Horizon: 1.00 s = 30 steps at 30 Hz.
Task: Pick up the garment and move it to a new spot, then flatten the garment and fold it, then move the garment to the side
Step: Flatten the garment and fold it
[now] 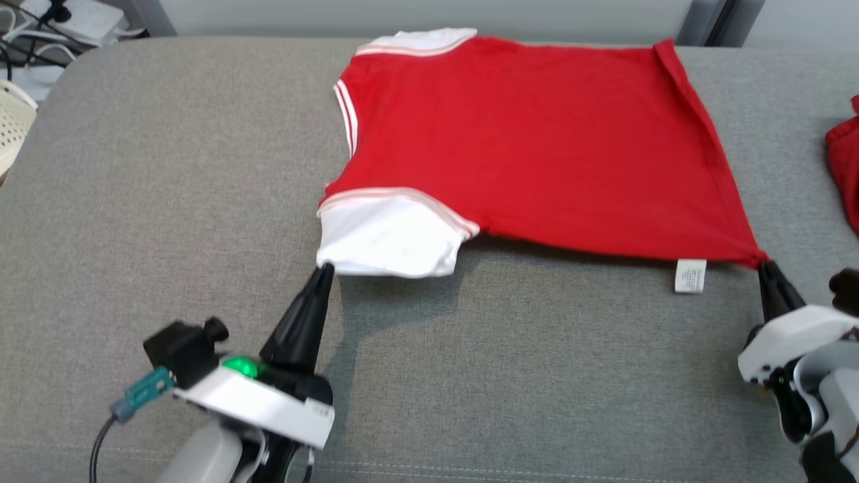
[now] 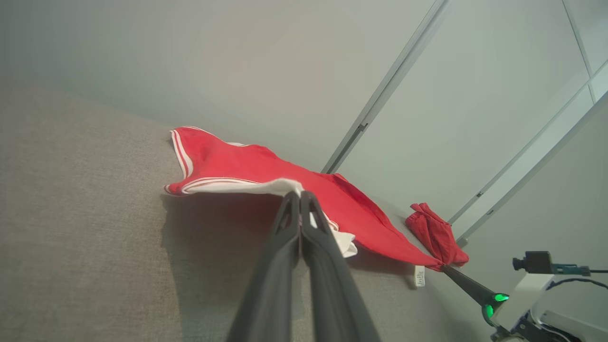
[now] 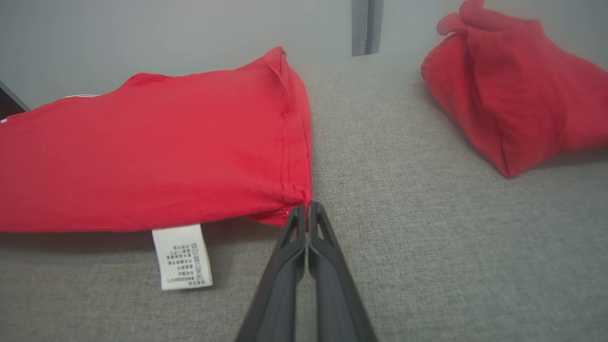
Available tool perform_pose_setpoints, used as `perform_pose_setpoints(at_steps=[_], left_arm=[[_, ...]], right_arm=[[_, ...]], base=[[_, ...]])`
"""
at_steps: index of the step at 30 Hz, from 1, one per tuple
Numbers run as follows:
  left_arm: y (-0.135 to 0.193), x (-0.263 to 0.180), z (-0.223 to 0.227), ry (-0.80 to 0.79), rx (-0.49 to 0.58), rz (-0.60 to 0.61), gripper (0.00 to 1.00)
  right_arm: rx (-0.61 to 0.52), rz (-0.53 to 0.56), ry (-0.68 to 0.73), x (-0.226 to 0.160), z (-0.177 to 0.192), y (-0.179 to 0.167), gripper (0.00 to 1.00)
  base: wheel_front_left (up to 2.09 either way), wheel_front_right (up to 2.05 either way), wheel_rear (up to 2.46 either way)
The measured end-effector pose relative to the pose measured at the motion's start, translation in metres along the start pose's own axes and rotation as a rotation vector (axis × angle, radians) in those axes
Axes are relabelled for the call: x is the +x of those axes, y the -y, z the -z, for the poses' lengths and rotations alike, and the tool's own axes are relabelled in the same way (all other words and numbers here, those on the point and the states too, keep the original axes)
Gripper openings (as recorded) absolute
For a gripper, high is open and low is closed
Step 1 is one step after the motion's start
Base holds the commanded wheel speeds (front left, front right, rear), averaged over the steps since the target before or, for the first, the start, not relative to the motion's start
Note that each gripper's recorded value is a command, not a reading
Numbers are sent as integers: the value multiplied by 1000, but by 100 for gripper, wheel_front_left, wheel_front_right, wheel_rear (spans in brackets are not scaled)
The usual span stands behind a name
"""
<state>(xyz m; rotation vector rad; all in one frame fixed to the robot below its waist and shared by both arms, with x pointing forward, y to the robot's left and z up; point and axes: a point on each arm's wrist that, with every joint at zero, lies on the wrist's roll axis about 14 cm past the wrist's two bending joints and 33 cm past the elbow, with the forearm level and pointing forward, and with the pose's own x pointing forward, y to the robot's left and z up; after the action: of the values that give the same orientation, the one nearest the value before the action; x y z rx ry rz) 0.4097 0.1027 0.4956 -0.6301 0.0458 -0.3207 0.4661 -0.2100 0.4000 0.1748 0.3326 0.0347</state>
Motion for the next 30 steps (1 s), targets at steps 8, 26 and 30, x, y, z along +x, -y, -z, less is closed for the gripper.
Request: perform_pose_setpoints(at_steps=[8,26,30], left_arm=[[1,-40,30,-95,-13,-18,0],[-6,-86,73,-334,4,-76,0],[-9,-89,74,-347,11,-89,0]], right_arm=[[31,18,-41,-33,24,13,0],[56,33,-102,-61,54,25,0],[60,44,-102,-64,55,29,0]], base=[[0,0,0],[0,0,0],[0,0,0]])
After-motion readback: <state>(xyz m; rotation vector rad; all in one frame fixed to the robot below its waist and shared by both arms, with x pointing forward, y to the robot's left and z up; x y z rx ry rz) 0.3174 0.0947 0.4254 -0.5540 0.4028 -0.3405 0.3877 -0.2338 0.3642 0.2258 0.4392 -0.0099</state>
